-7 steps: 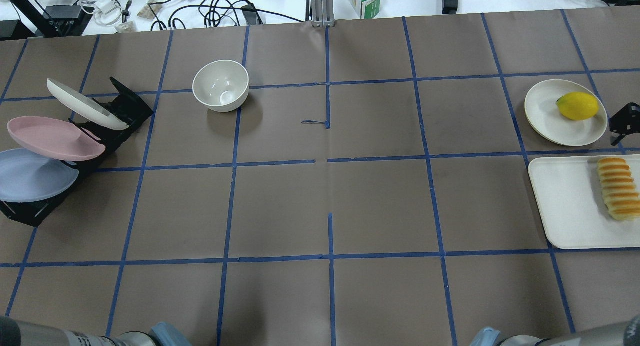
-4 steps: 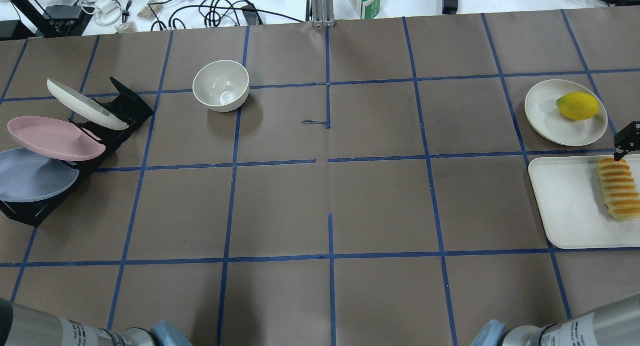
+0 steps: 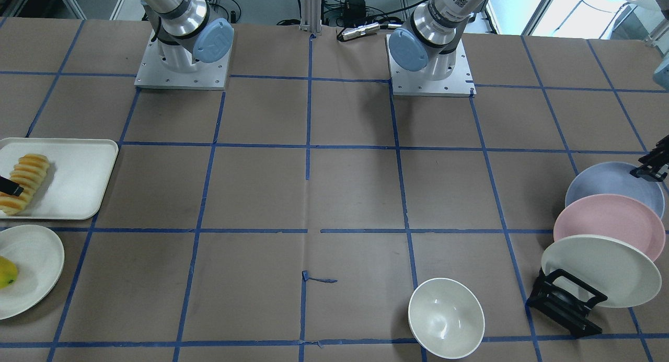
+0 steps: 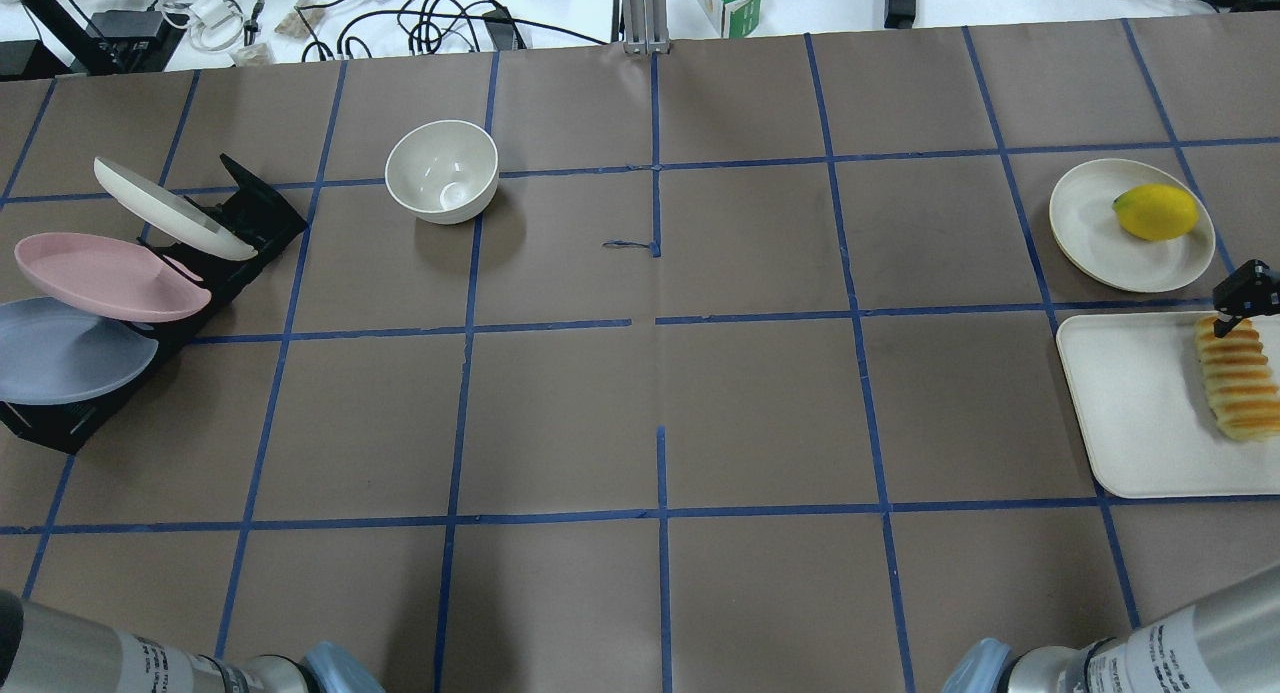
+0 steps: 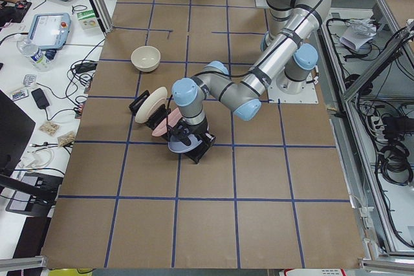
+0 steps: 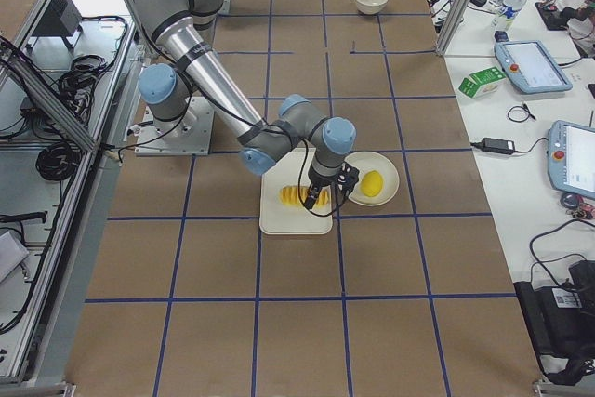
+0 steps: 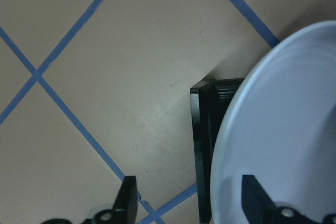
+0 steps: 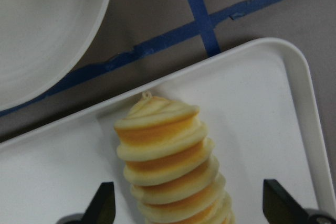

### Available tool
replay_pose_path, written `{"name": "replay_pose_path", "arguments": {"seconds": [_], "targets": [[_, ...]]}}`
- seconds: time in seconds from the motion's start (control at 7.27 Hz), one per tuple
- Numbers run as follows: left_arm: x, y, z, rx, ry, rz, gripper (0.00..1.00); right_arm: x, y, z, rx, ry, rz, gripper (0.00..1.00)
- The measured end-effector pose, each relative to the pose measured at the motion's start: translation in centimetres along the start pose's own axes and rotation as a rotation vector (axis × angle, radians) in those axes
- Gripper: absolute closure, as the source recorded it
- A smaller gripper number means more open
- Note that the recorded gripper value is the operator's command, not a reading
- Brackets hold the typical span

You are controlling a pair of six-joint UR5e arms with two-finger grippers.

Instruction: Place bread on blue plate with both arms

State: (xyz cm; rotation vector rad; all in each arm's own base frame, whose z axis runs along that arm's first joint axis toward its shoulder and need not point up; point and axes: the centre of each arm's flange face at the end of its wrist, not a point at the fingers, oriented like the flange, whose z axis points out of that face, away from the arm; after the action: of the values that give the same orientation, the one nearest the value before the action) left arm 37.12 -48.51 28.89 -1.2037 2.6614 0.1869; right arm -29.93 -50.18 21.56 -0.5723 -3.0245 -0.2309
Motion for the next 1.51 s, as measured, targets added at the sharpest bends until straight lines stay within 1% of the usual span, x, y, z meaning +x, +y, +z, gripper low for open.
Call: {"name": "replay_pose_path", "arguments": {"seconds": [0.41, 0.83, 0.96, 1.1, 1.24, 1.38, 1.51], "targets": [[-0.2, 0.0, -0.4, 0.005, -0.002, -0.002, 1.0, -0.1, -0.3, 1.5, -0.024, -0.007, -0.001, 0.0], [-0.7, 0.3, -2.0, 0.022, -0.006, -0.003, 1.0, -0.2, -0.4, 2.5, -0.042, -0.014, 0.0, 0.0], [-1.0, 0.5, -3.0, 0.026, -0.019, -0.003, 1.0, -0.2, -0.4, 2.9, -0.05, -0.016, -0.005, 0.04], [-1.6, 0.9, -4.5, 0.015, -0.042, -0.001, 1.0, -0.3, -0.3, 3.2, -0.056, -0.018, -0.01, 0.26], [-2.2, 1.4, -6.4, -0.011, -0.057, 0.005, 1.0, -0.3, -0.3, 3.4, -0.059, -0.019, -0.012, 0.66], [-2.9, 2.3, -8.6, -0.055, -0.065, 0.014, 1.0, -0.4, -0.2, 3.5, -0.063, -0.02, -0.014, 0.92], [-3.3, 4.0, -10.1, -0.137, -0.063, 0.027, 1.0, -0.4, -0.1, 3.5, -0.064, -0.02, -0.015, 1.0]]}}
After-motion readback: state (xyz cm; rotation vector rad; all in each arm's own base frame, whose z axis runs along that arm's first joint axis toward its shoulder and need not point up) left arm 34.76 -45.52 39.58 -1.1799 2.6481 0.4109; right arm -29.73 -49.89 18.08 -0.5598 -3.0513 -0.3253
